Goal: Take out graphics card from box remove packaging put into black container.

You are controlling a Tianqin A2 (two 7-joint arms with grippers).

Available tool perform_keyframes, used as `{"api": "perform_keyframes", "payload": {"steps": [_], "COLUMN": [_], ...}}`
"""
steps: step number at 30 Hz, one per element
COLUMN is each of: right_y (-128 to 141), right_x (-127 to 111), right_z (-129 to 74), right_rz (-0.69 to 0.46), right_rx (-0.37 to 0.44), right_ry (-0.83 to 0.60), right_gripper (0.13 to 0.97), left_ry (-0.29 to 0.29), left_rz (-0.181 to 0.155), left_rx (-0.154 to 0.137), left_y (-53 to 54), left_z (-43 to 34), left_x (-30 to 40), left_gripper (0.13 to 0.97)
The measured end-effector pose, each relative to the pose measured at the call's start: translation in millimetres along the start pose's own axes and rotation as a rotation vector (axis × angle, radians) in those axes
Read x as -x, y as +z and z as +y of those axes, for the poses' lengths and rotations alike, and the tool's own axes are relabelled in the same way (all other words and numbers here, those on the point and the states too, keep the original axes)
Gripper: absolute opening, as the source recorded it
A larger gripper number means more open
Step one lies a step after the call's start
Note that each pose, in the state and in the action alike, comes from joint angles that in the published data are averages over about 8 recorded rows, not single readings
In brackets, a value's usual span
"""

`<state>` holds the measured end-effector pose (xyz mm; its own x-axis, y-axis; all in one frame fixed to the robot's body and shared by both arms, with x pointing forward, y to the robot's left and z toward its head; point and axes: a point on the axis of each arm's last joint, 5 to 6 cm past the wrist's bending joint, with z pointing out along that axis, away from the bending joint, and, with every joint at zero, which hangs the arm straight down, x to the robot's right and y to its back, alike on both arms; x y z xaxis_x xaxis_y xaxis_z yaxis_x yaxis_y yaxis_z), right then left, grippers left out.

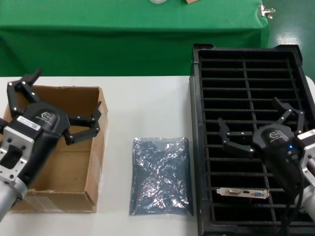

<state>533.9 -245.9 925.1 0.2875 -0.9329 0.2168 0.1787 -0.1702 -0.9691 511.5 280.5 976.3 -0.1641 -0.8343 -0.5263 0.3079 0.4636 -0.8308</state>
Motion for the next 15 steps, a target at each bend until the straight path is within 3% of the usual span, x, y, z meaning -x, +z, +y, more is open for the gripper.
{"api": "perform_keyframes", "payload": {"steps": [15], "right_y": [-11], "right_x": [-2], "right_z": [21], "right_rz": [0.075], "right_rx": [0.014], "right_ry": [0.045], "right_gripper": [0.966], "left_ry": [-0.155], "left_rz": [-0.046], "left_rx": [0.034], "left_y": [-4.9], "left_z": [30.4], "left_x": [-18.4], "left_gripper": [0.966]}}
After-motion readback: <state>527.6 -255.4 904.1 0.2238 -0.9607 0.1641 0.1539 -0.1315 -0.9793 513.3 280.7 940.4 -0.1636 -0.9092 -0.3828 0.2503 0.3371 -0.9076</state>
